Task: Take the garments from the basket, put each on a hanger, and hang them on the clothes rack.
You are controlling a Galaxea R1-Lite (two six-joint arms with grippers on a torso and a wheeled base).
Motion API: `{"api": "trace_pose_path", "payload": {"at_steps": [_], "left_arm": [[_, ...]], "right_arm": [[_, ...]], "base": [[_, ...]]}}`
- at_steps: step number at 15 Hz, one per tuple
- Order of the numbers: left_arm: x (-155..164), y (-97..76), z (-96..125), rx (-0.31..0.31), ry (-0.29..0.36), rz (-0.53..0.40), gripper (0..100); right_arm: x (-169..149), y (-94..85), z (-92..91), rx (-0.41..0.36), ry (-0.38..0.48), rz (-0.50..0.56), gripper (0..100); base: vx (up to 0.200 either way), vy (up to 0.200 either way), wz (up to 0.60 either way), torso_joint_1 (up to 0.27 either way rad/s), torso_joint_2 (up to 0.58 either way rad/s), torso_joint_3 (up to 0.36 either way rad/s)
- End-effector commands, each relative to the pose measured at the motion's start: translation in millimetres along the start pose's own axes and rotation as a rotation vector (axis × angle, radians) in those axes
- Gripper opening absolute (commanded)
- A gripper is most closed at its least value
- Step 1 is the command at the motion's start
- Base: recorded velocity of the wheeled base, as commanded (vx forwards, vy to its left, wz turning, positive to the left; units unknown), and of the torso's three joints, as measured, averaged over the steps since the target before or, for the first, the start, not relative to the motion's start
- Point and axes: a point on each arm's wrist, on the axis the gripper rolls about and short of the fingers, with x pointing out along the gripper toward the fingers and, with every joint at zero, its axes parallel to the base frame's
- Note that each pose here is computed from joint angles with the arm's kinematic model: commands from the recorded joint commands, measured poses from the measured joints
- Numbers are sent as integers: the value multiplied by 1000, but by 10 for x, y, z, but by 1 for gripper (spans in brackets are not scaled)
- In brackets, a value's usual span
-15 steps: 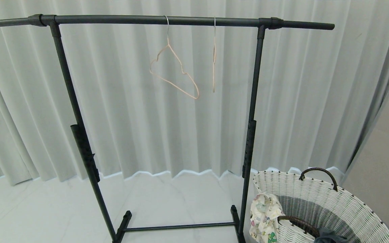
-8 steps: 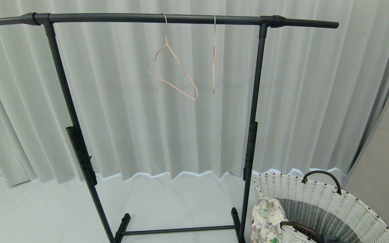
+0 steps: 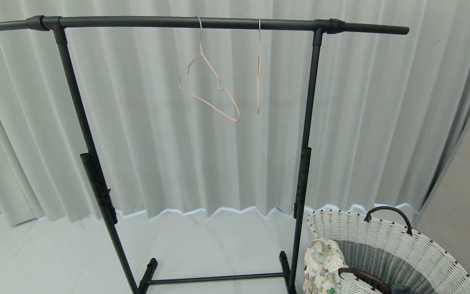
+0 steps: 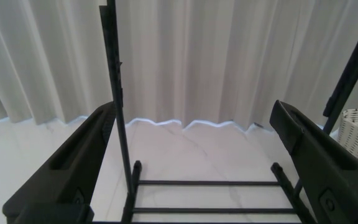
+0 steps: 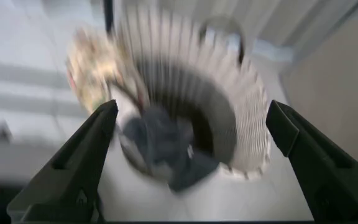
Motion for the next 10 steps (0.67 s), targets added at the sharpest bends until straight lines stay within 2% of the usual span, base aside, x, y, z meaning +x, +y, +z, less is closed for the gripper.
{"api": "trace_pose_path", "payload": {"at_steps": [1,2,5,7,10], "left_arm": [[0,0,-1,0,1,-2,100],[0,0,0,0,0,-2,100],[1,0,-1,6,3,-2,100],[1,0,1,6,1,-2,100],[1,0,-1,11,3,-2,100]], "right_arm": [[918,-32,-4,-170,520,39,100],[1078,-38,-60,-207,600,30,100],[1497,-27,-245,-257,731,45,100],[1646,-21,-364,-276,768,34,100],[1732,-8,-435,-283,790,48,100]], "base": [[0,0,0,0,0,0],[0,0,0,0,0,0],[0,0,0,0,0,0],[0,0,0,0,0,0],[0,0,0,0,0,0]]}}
